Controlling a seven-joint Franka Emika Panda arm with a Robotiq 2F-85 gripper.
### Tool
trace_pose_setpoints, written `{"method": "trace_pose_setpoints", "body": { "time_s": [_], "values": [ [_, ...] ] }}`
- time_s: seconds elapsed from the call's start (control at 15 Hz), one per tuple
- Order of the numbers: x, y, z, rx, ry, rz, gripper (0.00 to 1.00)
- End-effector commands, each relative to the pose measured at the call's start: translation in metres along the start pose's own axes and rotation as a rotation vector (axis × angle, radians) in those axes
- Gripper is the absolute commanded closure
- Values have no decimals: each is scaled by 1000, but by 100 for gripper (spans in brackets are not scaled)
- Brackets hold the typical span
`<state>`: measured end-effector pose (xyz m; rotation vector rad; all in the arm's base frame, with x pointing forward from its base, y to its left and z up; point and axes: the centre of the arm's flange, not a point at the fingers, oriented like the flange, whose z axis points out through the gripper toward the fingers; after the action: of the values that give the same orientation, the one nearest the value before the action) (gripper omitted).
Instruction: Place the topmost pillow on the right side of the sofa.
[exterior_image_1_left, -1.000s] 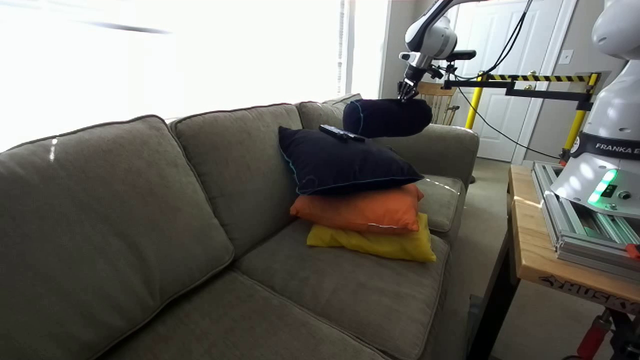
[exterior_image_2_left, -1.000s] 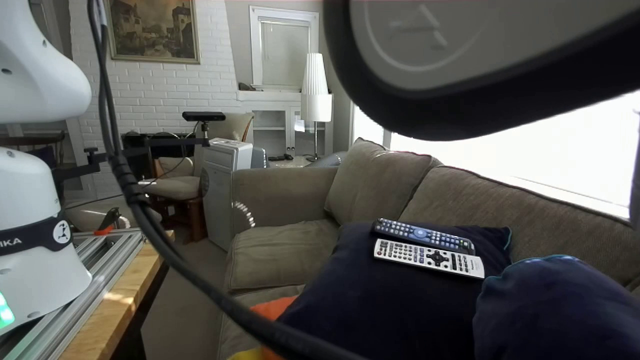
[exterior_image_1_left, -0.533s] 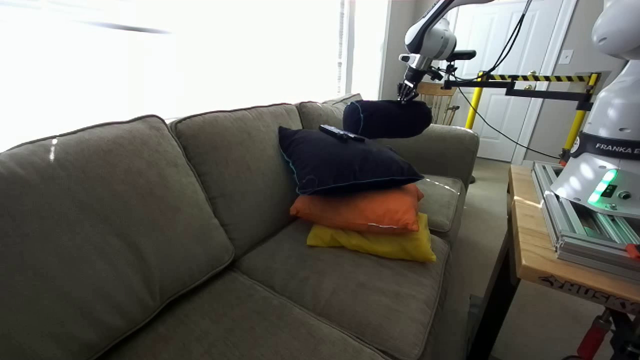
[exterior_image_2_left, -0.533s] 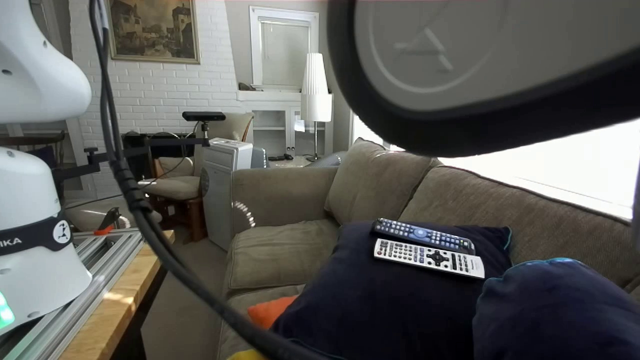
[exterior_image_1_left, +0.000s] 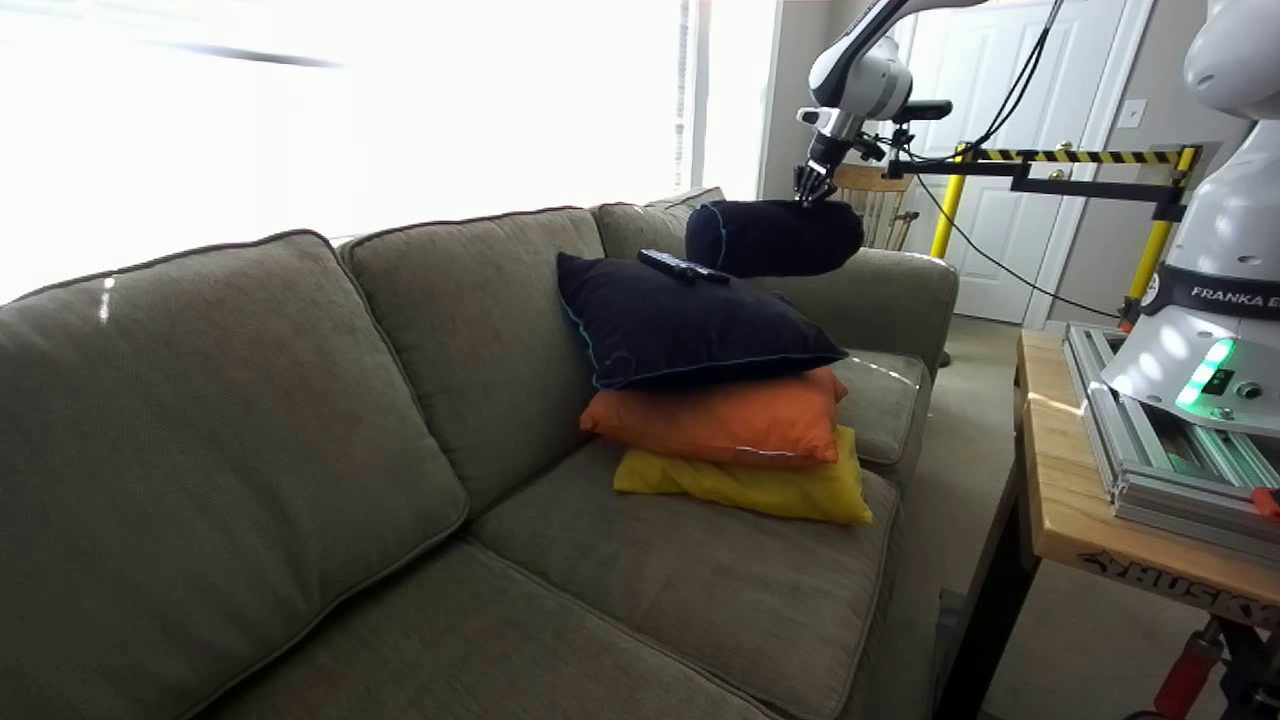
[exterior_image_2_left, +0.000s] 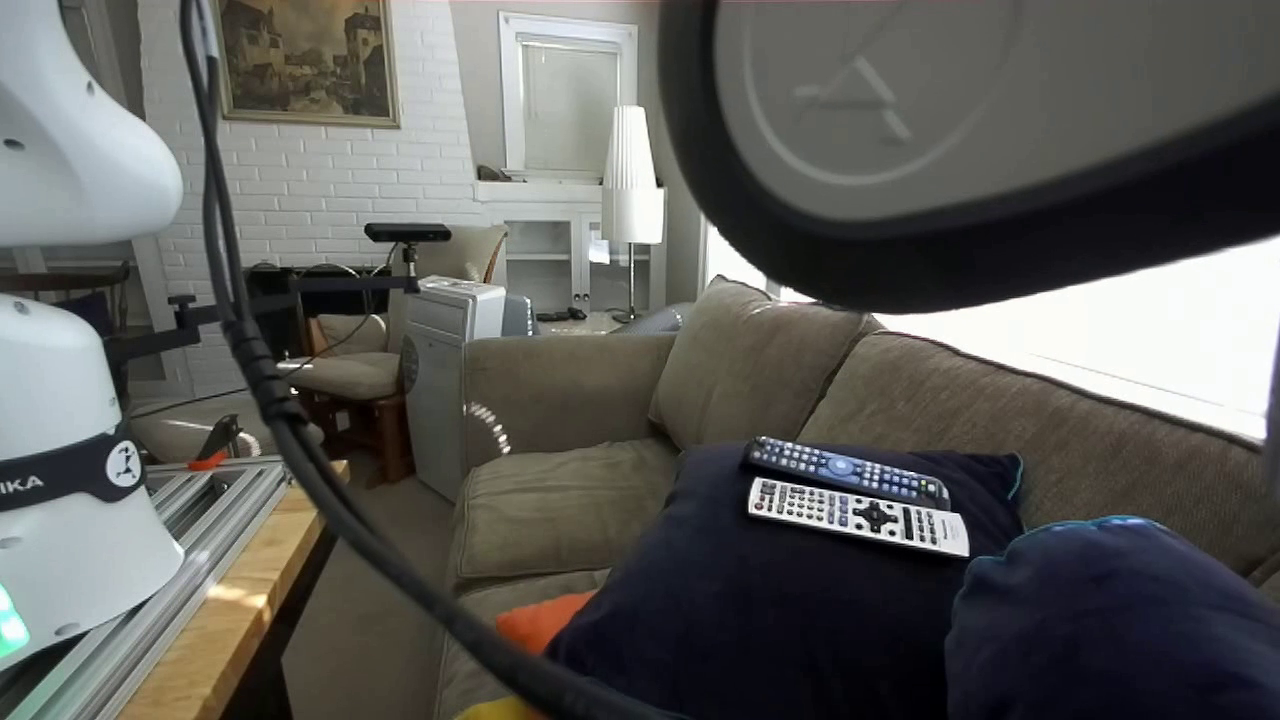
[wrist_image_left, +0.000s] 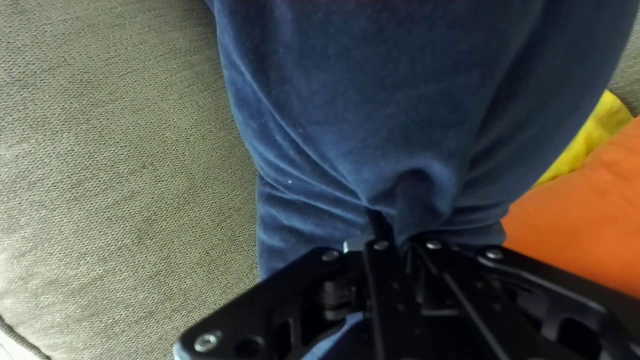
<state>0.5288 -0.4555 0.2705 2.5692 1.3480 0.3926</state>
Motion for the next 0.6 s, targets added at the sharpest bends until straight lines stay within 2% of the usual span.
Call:
{"method": "trace_pose_setpoints", "body": {
  "time_s": [0.0,0.53],
  "values": [
    [-1,12,-7,-12,9,20,67],
    [2,25,-20,-47,10,39,13]
  ]
}}
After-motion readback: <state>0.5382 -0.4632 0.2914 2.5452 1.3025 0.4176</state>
